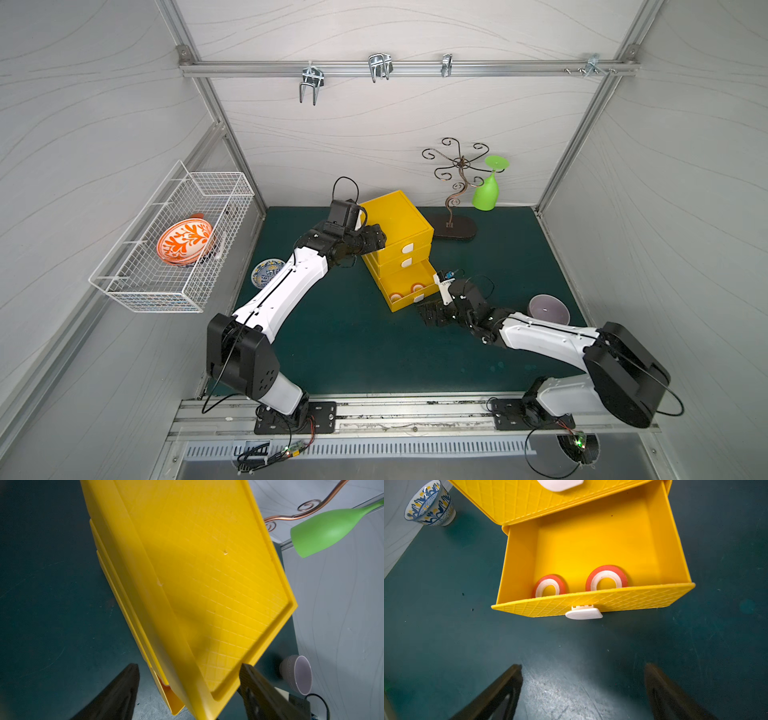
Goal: Place the transparent tape into the drawer according to color
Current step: Close the drawer of the storage box.
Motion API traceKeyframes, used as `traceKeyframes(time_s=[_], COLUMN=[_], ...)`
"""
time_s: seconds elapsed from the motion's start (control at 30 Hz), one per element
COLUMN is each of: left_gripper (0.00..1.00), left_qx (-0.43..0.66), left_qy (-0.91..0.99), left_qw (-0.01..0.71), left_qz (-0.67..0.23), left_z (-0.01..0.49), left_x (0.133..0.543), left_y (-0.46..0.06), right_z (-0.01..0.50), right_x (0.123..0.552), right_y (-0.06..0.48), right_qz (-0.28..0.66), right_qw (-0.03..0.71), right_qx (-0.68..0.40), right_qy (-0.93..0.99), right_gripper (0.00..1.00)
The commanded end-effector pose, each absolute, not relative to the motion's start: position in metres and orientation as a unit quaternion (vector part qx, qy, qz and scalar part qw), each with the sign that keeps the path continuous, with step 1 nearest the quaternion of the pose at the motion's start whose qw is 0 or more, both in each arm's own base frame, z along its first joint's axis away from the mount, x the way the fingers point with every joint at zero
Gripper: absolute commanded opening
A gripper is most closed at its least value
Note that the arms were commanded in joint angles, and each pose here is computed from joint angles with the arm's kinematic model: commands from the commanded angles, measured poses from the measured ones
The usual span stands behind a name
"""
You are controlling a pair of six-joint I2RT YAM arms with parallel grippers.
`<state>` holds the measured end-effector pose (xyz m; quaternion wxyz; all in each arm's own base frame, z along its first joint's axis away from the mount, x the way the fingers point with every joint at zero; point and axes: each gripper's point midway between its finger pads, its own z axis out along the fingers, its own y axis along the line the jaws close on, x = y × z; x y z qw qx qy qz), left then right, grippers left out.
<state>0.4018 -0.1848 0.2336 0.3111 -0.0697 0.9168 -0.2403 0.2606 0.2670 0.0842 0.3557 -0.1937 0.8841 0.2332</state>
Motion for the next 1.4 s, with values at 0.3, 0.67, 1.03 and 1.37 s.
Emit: traceKeyframes(time_s=[0.3, 0.67, 1.03, 1.37], left_gripper=[0.74, 0.72, 0.71, 0.71], left_qx=[-0.071, -0.066, -0.058, -0.052], left_qy=[0.922, 0.930, 0.936, 0.940], left_qw=[0.302, 0.279, 0.263, 0.251], left_qz=[-0.233, -0.228, -0.225, -0.226], left_z=[0.233, 0.219, 0.212, 0.207], left_x=[0.423, 0.422, 0.419, 0.417], left_y=[-0.178, -0.178, -0.179, -0.181], right_z=[0.068, 0.065, 0.065, 0.068], right_x=[0.274, 0.294, 0.315, 0.336], right_y=[0.288, 0.304, 0.326, 0.344], right_qz=[0.225, 0.212, 0.213, 0.206], right_qw=[0.383, 0.407, 0.425, 0.439], right_qx=[-0.212, -0.216, -0.229, -0.242], right_qy=[0.870, 0.862, 0.850, 0.840], right_gripper=[0.70, 0.33, 0.21, 0.20])
